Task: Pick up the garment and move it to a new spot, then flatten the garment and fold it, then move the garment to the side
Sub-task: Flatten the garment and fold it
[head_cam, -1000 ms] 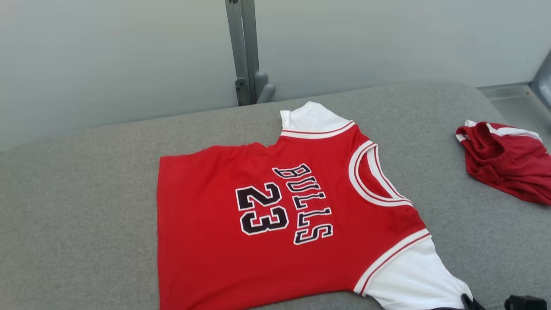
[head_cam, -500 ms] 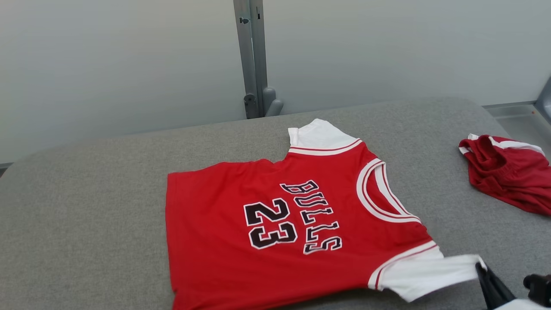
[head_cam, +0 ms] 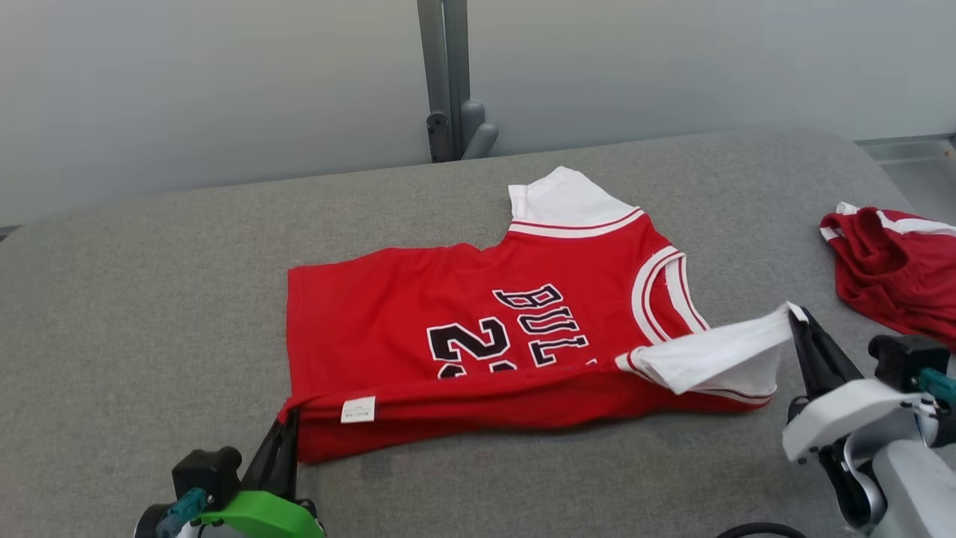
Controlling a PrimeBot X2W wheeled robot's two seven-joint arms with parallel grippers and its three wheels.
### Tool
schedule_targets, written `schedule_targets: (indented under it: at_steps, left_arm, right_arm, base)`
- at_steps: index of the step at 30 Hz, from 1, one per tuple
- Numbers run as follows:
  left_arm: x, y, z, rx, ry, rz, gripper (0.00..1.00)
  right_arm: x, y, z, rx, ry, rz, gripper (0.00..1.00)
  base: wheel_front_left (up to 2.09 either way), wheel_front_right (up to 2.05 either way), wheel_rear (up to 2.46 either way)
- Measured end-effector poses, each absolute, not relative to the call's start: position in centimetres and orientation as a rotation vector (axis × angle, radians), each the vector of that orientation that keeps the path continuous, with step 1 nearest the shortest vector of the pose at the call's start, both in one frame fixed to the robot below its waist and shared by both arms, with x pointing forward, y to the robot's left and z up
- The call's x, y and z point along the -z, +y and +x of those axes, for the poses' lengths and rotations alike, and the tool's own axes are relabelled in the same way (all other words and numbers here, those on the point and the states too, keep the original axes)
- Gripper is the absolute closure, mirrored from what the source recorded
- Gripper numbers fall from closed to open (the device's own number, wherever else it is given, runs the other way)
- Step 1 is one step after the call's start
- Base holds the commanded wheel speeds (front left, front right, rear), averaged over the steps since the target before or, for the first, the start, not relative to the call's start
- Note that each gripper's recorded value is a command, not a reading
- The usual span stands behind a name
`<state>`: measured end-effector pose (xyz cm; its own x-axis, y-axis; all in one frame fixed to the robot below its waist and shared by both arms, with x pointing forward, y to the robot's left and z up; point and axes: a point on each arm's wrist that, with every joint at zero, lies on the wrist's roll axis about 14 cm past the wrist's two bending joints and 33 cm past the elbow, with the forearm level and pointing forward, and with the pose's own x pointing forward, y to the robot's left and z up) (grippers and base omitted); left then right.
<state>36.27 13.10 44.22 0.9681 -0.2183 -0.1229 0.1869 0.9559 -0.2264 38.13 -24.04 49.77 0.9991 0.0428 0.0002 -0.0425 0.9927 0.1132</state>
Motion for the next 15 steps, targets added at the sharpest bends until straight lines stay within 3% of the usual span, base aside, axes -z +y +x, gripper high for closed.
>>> schedule_targets:
  at_steps: [15]
  left_arm:
    - [-42.6, 13.7, 41.1, 0.187, 0.205, -0.164, 1.00]
  right_arm:
    - [-48.3, -23.0, 44.8, -0.078, 0.085, 0.019, 1.00]
  base:
    - [0.00, 0.00, 0.00]
